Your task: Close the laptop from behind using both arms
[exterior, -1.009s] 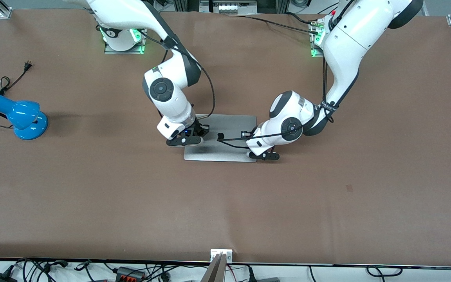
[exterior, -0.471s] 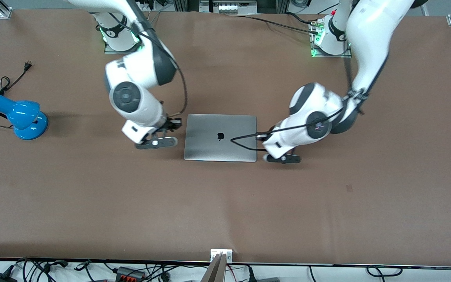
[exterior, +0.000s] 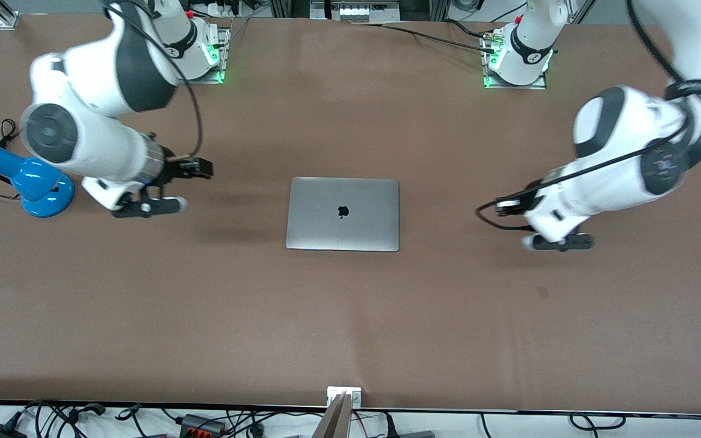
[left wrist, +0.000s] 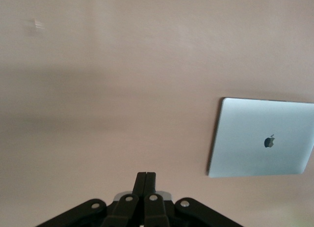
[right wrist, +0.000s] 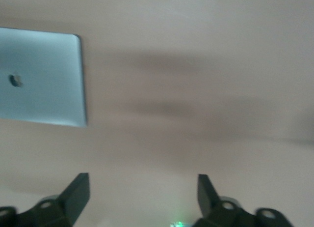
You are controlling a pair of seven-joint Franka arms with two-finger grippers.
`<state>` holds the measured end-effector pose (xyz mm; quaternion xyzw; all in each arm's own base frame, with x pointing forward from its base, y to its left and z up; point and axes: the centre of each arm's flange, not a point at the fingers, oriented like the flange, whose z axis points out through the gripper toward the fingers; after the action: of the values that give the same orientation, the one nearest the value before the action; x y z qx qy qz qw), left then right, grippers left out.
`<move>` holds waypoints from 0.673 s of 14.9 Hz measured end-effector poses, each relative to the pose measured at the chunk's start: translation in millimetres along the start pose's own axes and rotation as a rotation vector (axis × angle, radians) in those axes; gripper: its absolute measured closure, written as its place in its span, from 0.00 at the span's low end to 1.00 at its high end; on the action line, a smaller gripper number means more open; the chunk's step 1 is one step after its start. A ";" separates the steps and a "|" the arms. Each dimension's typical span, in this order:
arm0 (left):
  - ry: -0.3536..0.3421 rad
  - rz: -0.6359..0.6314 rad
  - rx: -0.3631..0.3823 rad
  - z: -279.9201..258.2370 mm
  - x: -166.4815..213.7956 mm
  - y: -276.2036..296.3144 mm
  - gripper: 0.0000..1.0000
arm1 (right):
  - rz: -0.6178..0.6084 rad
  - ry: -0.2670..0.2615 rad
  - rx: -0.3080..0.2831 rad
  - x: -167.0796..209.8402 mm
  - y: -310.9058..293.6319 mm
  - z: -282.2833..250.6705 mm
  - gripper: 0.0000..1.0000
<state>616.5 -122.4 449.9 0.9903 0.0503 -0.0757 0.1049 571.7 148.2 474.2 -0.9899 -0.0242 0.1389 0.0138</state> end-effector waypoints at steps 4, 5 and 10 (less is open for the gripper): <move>0.047 -0.038 0.029 -68.7 -27.6 -32.0 0.91 | 0.060 0.042 0.002 -35.8 87.8 -65.3 0.00; 0.058 -0.050 0.037 -86.3 -36.2 -38.7 0.91 | 0.048 0.050 0.009 -42.9 108.9 -76.8 0.00; 0.060 -0.079 0.060 -145.4 -64.3 -54.6 0.68 | -0.025 0.078 -0.049 -60.3 172.1 -114.0 0.00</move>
<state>567.2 -43.3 589.8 0.9921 0.0902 -0.0517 0.0706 552.8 -29.1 594.4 -0.9943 -0.0393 0.0993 -0.0077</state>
